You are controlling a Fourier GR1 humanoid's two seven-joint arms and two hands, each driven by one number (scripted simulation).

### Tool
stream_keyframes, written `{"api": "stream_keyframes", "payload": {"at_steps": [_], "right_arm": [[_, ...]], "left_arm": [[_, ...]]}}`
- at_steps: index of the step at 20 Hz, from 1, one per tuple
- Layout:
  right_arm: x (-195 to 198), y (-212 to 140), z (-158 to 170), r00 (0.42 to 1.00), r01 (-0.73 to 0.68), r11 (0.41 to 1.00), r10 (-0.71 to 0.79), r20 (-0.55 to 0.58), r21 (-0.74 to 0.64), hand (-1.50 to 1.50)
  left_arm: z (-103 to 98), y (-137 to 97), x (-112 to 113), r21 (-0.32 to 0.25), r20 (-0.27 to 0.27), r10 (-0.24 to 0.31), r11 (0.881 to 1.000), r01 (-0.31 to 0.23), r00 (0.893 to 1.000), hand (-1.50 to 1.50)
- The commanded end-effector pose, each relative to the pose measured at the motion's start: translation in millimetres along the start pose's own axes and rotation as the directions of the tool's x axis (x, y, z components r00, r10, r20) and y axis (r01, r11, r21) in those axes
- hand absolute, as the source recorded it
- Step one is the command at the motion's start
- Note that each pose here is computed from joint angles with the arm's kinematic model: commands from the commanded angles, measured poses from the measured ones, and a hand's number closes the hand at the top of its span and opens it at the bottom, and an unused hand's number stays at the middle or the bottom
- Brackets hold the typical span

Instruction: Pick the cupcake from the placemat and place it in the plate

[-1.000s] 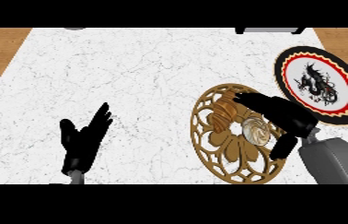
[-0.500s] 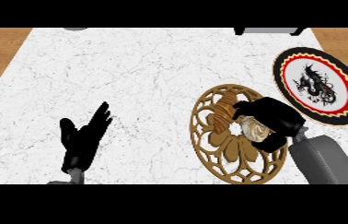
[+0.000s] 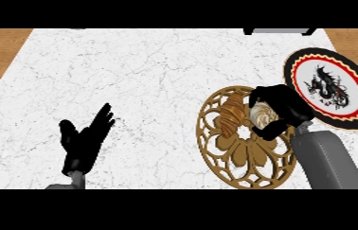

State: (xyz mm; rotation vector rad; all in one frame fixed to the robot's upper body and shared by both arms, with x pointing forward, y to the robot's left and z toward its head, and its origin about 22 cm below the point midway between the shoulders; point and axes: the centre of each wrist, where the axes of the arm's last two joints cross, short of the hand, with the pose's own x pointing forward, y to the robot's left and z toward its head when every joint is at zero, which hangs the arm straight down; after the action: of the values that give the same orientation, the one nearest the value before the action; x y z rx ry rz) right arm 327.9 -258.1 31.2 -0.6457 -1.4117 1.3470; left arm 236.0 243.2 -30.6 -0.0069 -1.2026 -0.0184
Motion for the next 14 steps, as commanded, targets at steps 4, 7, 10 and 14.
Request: {"api": "stream_keyframes", "payload": {"at_steps": [4, 7, 10, 14], "right_arm": [[-16.0, -31.9, -12.7, 0.792, 0.051, 0.907, -0.292, -0.536, -0.419, 1.50], [-6.3, -61.3, -23.5, 0.690, -0.080, 0.800, -0.386, -0.612, -0.594, 1.50], [8.3, -85.8, -36.1, 0.590, -0.187, 0.675, -0.504, -0.631, -0.714, 1.50], [13.9, -101.9, -47.6, 0.454, -0.336, 0.513, -0.647, -0.613, -0.790, 1.50]], "left_arm": [[-0.5, -1.2, 2.2, -0.001, 0.005, 0.005, 1.000, -0.005, 1.000, 0.00], [-1.2, -1.2, 4.8, -0.010, 0.012, -0.009, 1.000, 0.009, 1.000, 0.00], [-2.0, -7.3, 3.8, -0.041, 0.010, -0.025, 0.999, 0.025, 1.000, 0.00], [-6.1, -16.4, 11.8, -0.070, 0.031, -0.032, 0.997, 0.035, 0.999, 0.00]]}}
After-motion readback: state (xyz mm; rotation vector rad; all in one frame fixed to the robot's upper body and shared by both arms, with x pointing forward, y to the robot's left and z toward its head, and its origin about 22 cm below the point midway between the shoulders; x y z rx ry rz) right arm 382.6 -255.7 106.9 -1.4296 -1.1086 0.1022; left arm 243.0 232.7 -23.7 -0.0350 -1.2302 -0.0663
